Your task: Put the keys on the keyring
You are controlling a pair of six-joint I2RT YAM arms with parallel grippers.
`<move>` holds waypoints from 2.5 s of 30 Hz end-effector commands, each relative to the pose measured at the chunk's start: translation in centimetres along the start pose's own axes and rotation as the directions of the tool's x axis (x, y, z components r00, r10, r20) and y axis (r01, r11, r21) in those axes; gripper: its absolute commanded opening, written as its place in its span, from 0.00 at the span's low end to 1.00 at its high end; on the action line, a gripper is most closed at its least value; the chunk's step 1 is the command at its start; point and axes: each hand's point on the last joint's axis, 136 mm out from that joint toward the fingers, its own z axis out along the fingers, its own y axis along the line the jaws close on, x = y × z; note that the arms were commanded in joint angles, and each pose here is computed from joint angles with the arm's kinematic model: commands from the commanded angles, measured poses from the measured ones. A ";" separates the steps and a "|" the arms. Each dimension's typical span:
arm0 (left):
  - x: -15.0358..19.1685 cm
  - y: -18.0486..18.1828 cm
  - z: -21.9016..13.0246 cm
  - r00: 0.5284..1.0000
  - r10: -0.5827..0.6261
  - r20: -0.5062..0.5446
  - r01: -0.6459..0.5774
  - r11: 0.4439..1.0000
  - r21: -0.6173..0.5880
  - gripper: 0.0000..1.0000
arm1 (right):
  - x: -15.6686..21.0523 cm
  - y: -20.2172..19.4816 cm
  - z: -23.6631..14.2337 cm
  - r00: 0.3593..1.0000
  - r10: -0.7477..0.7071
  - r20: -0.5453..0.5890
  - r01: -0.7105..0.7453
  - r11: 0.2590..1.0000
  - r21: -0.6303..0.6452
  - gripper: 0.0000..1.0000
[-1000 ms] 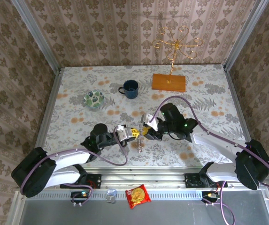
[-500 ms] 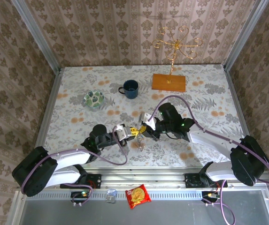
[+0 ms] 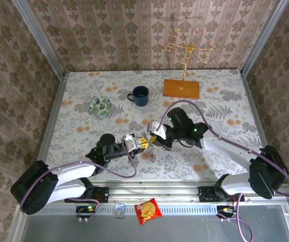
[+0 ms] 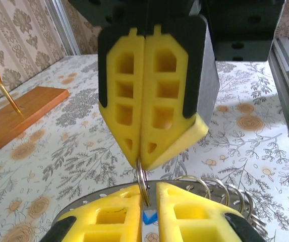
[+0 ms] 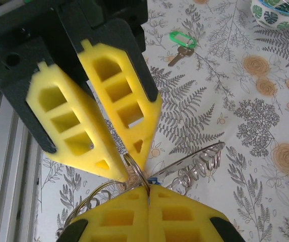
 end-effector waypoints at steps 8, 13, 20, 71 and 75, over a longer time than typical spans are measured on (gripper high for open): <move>-0.9 0.0 0.4 0.999 0.046 -0.016 -0.045 0.999 0.027 0.09 | -1.4 1.2 -0.3 0.993 -0.102 -0.064 0.100 0.994 -0.041 0.00; -1.2 0.0 0.2 0.999 0.050 -0.007 -0.050 0.998 0.025 0.00 | -2.0 0.6 -1.0 0.997 -0.081 -0.008 0.081 0.997 -0.001 0.13; -1.5 -0.1 0.0 0.999 0.034 0.038 -0.035 0.999 0.034 0.00 | -0.6 0.1 -1.0 0.998 -0.005 0.055 0.004 1.000 0.012 0.26; -2.2 -0.3 0.0 0.996 -0.032 0.078 0.025 0.996 0.089 0.00 | 0.2 0.0 -0.5 0.999 0.004 0.033 -0.004 1.000 0.006 0.30; -2.7 -0.2 -0.1 0.992 -0.040 0.118 0.030 0.996 0.086 0.00 | 1.9 0.2 0.2 0.999 0.042 0.011 -0.042 0.999 0.006 0.36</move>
